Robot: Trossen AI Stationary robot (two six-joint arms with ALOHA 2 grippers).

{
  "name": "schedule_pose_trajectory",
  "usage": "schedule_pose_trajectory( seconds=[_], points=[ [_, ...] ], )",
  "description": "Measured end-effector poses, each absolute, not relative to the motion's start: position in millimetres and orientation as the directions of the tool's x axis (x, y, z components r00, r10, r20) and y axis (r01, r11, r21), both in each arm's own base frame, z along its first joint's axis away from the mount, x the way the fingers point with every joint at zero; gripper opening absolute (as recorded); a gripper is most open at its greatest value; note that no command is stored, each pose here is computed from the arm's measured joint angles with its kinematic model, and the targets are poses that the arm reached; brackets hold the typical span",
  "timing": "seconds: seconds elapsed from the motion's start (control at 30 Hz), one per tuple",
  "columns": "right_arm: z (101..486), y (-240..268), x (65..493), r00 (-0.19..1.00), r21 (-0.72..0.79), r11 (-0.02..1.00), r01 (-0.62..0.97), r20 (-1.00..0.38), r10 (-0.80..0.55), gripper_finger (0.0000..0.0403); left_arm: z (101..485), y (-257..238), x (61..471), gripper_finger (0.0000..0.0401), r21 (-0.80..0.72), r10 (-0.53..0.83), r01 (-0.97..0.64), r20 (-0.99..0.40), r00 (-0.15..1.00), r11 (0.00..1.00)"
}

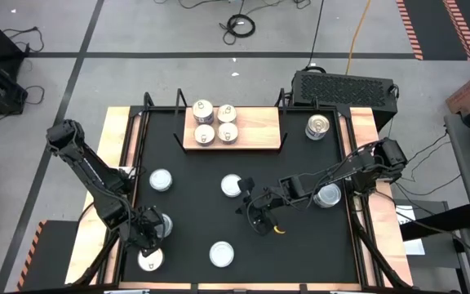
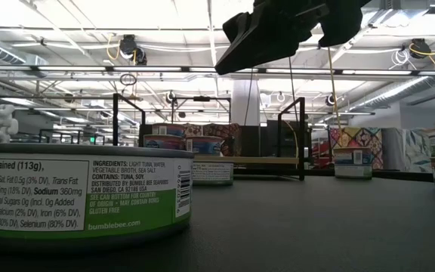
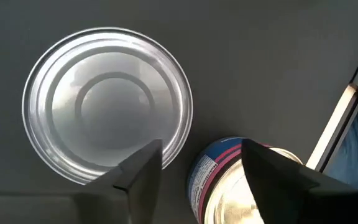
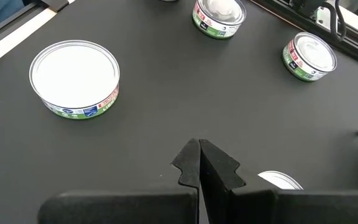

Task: Stack canned seafood by type on shelf
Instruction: Stack the blue tuna can on top of the blue tuna can on the shelf

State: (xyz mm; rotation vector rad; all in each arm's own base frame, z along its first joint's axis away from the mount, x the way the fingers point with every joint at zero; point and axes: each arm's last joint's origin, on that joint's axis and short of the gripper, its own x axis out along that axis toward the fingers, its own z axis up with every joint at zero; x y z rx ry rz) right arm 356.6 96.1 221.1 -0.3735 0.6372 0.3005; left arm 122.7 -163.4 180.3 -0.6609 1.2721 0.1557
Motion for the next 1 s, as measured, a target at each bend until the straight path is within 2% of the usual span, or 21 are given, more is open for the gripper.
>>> schedule_pose_trajectory(
  seconds=[0.2, 0.63, 0.83, 1.0],
  points=[
    [221.3, 95.0, 357.1, 0.767, -0.249, 0.89, -0.382, -0.623, 0.155, 0.0, 183.7, -166.7, 122.1, 0.0246, -0.408, -0.384, -0.483, -0.911, 0.152, 0.775],
    [221.0, 92.0, 357.6, 0.766, -0.241, 0.897, -0.371, -0.626, 0.149, 0.0, 183.5, -167.5, 120.4, 0.0247, -0.407, -0.386, -0.448, -0.912, 0.141, 0.796],
    [220.7, 92.0, 357.4, 0.763, -0.24, 0.897, -0.372, -0.629, 0.148, 0.0, 170.4, -166.2, 119.1, 0.0247, -0.348, -0.344, -0.459, -0.934, 0.096, 0.817],
    [220.7, 91.9, 357.5, 0.764, -0.241, 0.897, -0.372, -0.628, 0.148, 0.0, 166.0, -170.7, 122.7, 0.0246, -0.365, -0.353, -0.381, -0.93, 0.103, 0.849]
  ],
)
